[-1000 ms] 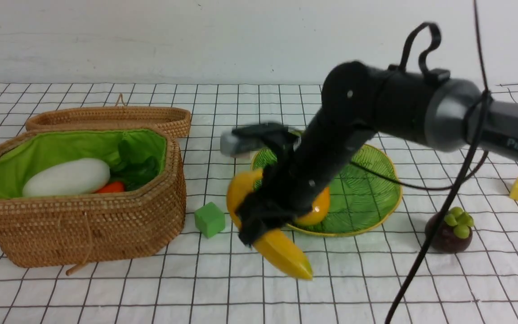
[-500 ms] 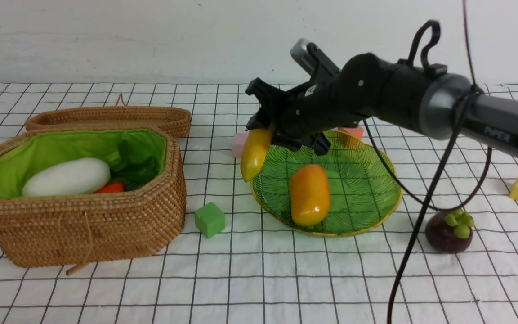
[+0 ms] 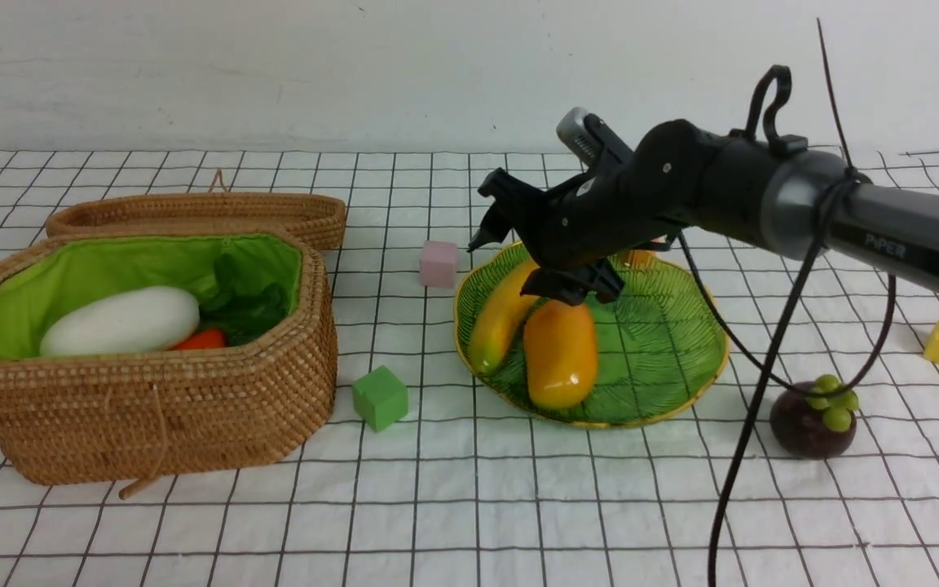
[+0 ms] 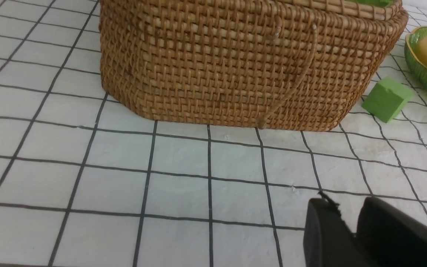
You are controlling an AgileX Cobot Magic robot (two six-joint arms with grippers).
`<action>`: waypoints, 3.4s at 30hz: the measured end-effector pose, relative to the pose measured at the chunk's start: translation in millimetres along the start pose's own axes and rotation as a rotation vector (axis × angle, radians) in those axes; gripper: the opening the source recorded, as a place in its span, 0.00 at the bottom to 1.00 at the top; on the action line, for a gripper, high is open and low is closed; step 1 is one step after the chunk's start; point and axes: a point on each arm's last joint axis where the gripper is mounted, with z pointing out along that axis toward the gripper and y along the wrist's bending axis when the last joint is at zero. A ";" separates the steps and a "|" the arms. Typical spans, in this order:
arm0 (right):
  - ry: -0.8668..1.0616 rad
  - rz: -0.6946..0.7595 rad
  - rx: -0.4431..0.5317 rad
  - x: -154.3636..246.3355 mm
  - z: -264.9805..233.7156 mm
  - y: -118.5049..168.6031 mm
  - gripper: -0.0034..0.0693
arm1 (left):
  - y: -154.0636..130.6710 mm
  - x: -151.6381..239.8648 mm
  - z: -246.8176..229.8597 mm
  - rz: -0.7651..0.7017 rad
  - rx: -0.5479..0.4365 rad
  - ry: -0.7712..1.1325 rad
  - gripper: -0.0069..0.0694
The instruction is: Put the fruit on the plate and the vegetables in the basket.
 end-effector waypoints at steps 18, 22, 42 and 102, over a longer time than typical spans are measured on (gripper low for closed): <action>0.149 -0.274 0.477 -53.5 -211.2 -74.4 0.89 | 0.0 0.0 0.0 0.000 0.000 0.000 0.28; 0.237 -0.202 0.527 -28.3 -182.3 -119.5 0.88 | 0.0 0.0 0.0 0.000 0.000 0.000 0.28; 0.208 -0.181 0.469 -20.4 -126.0 -158.7 0.80 | 0.0 0.0 0.0 0.000 0.000 0.000 0.30; 0.150 -0.695 0.218 78.2 -336.5 -37.7 0.04 | 0.0 0.0 0.0 0.000 0.000 0.000 0.38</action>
